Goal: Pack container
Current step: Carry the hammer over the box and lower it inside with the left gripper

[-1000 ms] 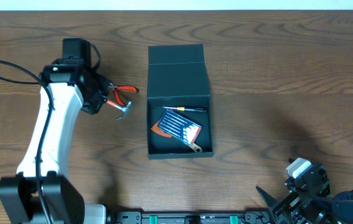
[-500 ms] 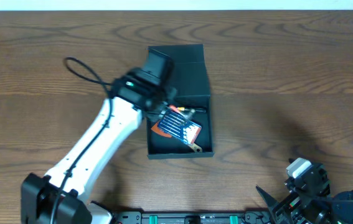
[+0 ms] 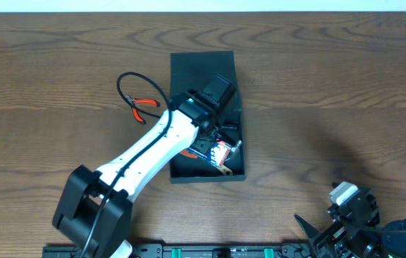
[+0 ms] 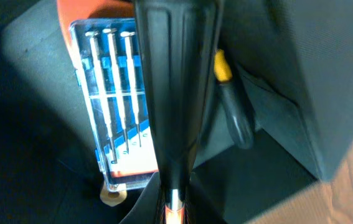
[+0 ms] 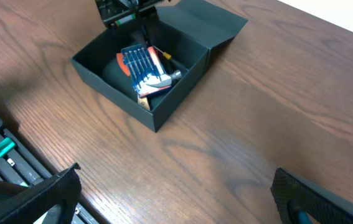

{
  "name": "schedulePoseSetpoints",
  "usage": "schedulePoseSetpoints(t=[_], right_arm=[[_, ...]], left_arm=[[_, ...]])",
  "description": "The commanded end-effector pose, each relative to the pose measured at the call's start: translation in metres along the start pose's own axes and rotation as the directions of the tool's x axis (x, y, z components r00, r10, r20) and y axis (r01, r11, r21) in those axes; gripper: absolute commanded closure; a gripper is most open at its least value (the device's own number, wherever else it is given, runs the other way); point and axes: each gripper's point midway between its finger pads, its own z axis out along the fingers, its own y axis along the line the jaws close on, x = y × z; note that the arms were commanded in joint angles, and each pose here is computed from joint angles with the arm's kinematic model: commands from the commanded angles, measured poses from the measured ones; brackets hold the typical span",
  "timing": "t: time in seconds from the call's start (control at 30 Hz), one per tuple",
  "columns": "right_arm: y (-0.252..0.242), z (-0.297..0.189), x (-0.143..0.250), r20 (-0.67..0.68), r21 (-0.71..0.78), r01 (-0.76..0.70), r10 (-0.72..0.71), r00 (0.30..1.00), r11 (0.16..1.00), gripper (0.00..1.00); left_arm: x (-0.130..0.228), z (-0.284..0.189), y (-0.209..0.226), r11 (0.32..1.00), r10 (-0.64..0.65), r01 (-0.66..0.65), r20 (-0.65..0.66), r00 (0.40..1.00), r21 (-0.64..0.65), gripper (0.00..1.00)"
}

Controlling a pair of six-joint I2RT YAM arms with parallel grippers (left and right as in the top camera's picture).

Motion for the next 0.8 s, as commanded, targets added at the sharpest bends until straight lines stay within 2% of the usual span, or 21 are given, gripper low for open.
schedulePoseSetpoints(t=[0.0,0.43,0.77], right_arm=[[-0.002,-0.001,0.0,0.005,0.01,-0.02,0.02,1.0,1.0,0.01],[-0.002,-0.001,0.0,0.005,0.01,-0.02,0.02,1.0,1.0,0.01],[-0.002,-0.001,0.0,0.005,0.01,-0.02,0.02,1.0,1.0,0.01]], left_arm=[[0.007,0.009,0.003,0.996,-0.087,0.086,-0.016,0.996,-0.031,0.94],[0.006,0.017,0.005,0.995,-0.089,0.089,-0.01,0.996,-0.052,0.94],[0.004,0.039,0.014,0.989,-0.091,0.091,0.006,0.996,-0.117,0.94]])
